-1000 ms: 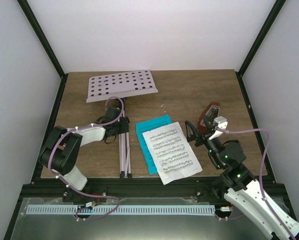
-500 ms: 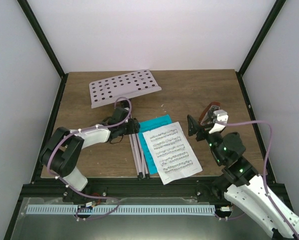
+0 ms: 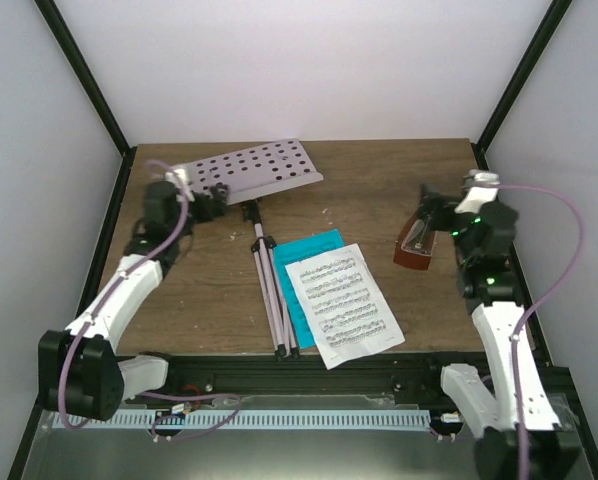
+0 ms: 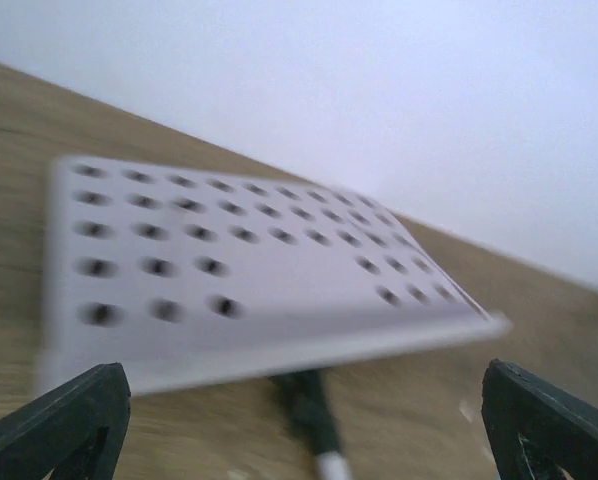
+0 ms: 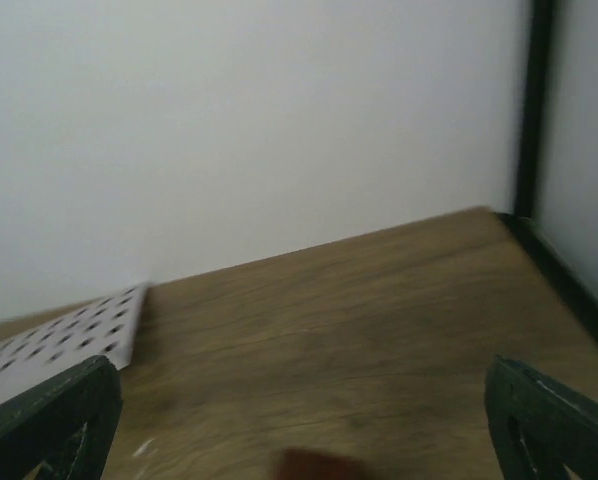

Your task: Pack up the instrument practice props

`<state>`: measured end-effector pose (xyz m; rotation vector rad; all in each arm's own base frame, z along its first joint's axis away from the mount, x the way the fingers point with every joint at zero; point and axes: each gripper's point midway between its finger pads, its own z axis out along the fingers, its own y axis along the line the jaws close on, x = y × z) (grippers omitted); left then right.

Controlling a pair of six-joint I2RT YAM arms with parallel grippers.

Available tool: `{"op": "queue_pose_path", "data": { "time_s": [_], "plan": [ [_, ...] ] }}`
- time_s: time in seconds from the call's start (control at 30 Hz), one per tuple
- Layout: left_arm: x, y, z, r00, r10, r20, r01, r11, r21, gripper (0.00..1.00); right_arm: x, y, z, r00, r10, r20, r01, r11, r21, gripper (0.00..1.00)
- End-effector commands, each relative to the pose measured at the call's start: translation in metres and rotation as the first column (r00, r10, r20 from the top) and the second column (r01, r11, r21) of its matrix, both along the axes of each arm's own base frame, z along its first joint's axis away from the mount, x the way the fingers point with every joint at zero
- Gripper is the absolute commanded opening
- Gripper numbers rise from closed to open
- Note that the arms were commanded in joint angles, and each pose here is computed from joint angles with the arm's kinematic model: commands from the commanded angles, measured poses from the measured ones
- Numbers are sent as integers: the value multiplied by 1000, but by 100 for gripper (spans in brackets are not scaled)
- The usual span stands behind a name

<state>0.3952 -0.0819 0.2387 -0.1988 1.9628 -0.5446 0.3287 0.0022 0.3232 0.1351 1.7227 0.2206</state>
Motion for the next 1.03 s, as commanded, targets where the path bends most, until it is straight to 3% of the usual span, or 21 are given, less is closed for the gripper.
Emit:
{"op": "queue_pose_path", "data": {
  "time_s": [0.0,0.07,0.13,0.23,0.37,0.57,1.0],
  "plan": [
    [-6,91,-14,974,228,-1,-227,969,-96,97,4,-73,-4,997,-83,2,82,984,160,100],
    [-16,126,-20,939,342,33,-340,938,-72,97,2,-117,-30,970,-239,-47,243,954,174,100],
    [-27,147,-30,903,424,71,-427,904,29,97,-6,-147,-63,912,-403,-74,410,902,134,100],
    [-41,164,-46,858,490,152,-507,855,109,96,-19,-156,-95,878,-478,3,475,874,100,100],
    [-44,152,-66,874,423,239,-469,863,189,96,-30,-139,-108,896,-417,153,417,908,32,100],
    [-27,122,-83,916,305,260,-364,904,222,96,-20,-93,-114,944,-224,241,239,970,-37,100],
    [-23,115,-91,927,265,265,-327,919,221,96,-4,-27,-138,972,21,232,20,984,-174,100]
  ]
}}
